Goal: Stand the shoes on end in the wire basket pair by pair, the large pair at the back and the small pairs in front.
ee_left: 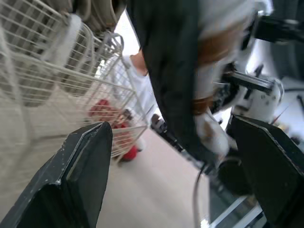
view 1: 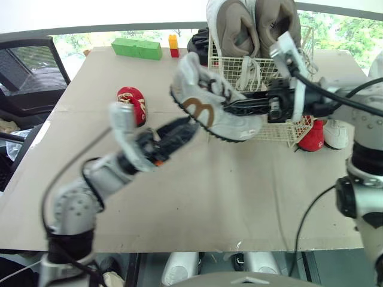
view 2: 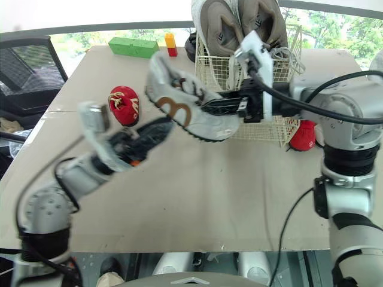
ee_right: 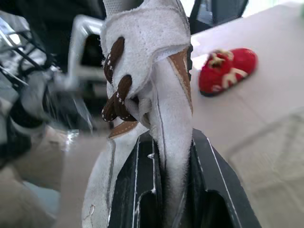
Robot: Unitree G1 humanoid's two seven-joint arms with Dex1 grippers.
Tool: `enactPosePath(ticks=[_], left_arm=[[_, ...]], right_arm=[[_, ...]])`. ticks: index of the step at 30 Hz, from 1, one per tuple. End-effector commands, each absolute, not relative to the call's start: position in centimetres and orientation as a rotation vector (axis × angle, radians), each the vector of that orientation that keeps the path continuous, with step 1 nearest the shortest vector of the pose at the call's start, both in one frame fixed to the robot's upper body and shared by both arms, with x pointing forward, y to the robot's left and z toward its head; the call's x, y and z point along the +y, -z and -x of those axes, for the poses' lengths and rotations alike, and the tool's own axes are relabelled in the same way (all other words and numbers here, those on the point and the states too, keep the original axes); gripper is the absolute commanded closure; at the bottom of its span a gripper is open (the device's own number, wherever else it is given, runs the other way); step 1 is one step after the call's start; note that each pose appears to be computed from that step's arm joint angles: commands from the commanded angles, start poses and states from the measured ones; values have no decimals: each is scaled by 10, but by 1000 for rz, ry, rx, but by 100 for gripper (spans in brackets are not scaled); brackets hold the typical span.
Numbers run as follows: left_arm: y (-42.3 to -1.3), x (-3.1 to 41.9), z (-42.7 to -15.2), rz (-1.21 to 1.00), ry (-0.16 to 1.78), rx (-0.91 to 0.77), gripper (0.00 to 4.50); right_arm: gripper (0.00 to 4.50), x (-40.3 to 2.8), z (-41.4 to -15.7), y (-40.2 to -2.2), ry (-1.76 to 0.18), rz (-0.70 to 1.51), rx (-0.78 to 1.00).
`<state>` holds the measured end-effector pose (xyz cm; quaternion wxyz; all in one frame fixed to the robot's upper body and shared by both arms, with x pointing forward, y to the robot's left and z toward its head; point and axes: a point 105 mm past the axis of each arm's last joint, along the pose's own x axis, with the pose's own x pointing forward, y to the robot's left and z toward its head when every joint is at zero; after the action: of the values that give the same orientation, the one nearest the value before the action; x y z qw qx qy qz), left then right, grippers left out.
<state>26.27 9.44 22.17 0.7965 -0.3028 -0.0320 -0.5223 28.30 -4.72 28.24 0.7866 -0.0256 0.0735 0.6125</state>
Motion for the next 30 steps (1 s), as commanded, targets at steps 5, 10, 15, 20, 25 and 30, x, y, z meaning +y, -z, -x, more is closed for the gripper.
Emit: enactPosePath(ticks=[5, 10, 15, 20, 25, 30], left_arm=[[-247, 95, -281, 730, 1095, -167, 144], [-252, 103, -291, 699, 1117, -156, 378], [-265, 101, -307, 575, 1146, -166, 399], [-300, 95, -334, 254, 1183, -259, 399], [-340, 75, -357, -139, 1256, -413, 399], [-339, 58, -380, -471, 1291, -485, 399]], right_arm=[[450, -52, -280, -283, -1161, 14, 44], [450, -59, -276, -282, -1084, -44, -19], [404, -67, -270, -288, -1025, -67, -129], [207, -85, -251, -287, -953, 68, -270], [6, -115, -232, -271, -851, 198, -275], [6, -136, -221, -266, -744, 236, -273]])
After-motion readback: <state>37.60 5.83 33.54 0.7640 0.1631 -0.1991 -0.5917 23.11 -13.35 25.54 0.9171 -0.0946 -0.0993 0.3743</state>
